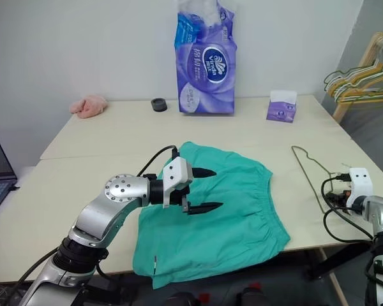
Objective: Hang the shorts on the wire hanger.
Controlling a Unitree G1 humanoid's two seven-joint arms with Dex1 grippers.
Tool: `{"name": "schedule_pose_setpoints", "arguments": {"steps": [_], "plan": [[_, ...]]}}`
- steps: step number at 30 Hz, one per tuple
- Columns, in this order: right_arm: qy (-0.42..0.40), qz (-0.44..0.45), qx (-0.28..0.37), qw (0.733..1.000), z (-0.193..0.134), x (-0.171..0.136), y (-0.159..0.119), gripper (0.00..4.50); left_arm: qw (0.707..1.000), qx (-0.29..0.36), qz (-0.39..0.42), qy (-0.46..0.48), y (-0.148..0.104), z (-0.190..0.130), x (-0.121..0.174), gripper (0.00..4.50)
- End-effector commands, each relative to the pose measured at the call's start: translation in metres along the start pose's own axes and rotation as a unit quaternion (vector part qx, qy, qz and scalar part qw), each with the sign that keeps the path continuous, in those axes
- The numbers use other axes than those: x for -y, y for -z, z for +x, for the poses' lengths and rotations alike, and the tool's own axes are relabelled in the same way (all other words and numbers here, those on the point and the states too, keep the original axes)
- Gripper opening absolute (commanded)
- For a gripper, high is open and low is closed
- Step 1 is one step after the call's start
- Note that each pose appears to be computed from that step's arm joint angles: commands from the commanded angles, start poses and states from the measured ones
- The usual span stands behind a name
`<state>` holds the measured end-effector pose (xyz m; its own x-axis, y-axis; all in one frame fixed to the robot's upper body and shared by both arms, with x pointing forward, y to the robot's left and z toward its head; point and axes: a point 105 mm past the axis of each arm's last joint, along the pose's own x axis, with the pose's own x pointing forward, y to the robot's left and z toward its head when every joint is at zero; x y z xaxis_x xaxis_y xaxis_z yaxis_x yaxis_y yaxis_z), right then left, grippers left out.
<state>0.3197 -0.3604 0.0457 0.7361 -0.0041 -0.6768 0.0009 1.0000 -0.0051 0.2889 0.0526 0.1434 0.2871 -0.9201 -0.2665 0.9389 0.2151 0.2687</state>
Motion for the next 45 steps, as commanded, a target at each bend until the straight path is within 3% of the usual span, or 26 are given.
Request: {"name": "schedule_pose_setpoints", "arguments": {"steps": [1, 3, 4, 12, 17, 19, 23, 26, 29, 32, 35, 41, 45], "plan": [[-0.001, 0.014, -0.073, 0.997, 0.01, -0.002, 0.042, 0.78, 1.0, 0.013, 0.019, 0.002, -0.01, 0.001, -0.001, 4.5], [0.002, 0.0, -0.071, 0.997, 0.011, -0.003, 0.043, 0.12, 1.0, 0.014, 0.014, 0.0, -0.009, 0.001, -0.002, 4.5], [0.003, -0.003, -0.065, 0.998, 0.012, -0.003, 0.041, 0.02, 1.0, 0.015, 0.011, -0.004, -0.009, 0.0, -0.003, 4.5], [0.001, -0.142, 0.022, 0.99, 0.004, -0.02, -0.004, 0.02, 0.996, 0.017, -0.019, -0.089, -0.001, -0.016, -0.041, 4.5], [-0.06, -0.292, 0.105, 0.949, -0.018, -0.064, -0.046, 0.02, 0.984, 0.016, -0.015, -0.178, -0.001, -0.037, -0.086, 4.5], [-0.098, -0.355, 0.138, 0.919, -0.029, -0.088, -0.06, 0.02, 0.981, 0.018, -0.023, -0.193, -0.004, -0.047, -0.101, 4.5], [-0.151, -0.507, 0.176, 0.83, -0.052, -0.126, -0.075, 0.02, 0.981, 0.018, -0.058, -0.182, -0.007, -0.065, -0.118, 4.5], [-0.163, -0.6, 0.195, 0.759, -0.062, -0.143, -0.08, 0.02, 0.98, 0.006, -0.087, -0.177, -0.002, -0.077, -0.128, 4.5], [-0.166, -0.65, 0.212, 0.71, -0.066, -0.153, -0.082, 0.02, 0.978, -0.006, -0.108, -0.18, 0.005, -0.083, -0.135, 4.5], [-0.169, -0.72, 0.24, 0.628, -0.075, -0.171, -0.083, 0.02, 0.976, -0.031, -0.153, -0.15, 0.021, -0.088, -0.129, 4.5], [-0.165, -0.776, 0.274, 0.543, -0.083, -0.187, -0.083, 0.02, 0.975, -0.066, -0.204, -0.052, 0.041, -0.085, -0.095, 4.5], [-0.184, -0.793, 0.319, 0.485, -0.092, -0.208, -0.078, 0.02, 0.97, -0.094, -0.222, 0.03, 0.051, -0.078, -0.065, 4.5], [-0.193, -0.792, 0.335, 0.472, -0.095, -0.219, -0.079, 0.02, 0.966, -0.093, -0.232, 0.069, 0.05, -0.072, -0.051, 4.5]]}}
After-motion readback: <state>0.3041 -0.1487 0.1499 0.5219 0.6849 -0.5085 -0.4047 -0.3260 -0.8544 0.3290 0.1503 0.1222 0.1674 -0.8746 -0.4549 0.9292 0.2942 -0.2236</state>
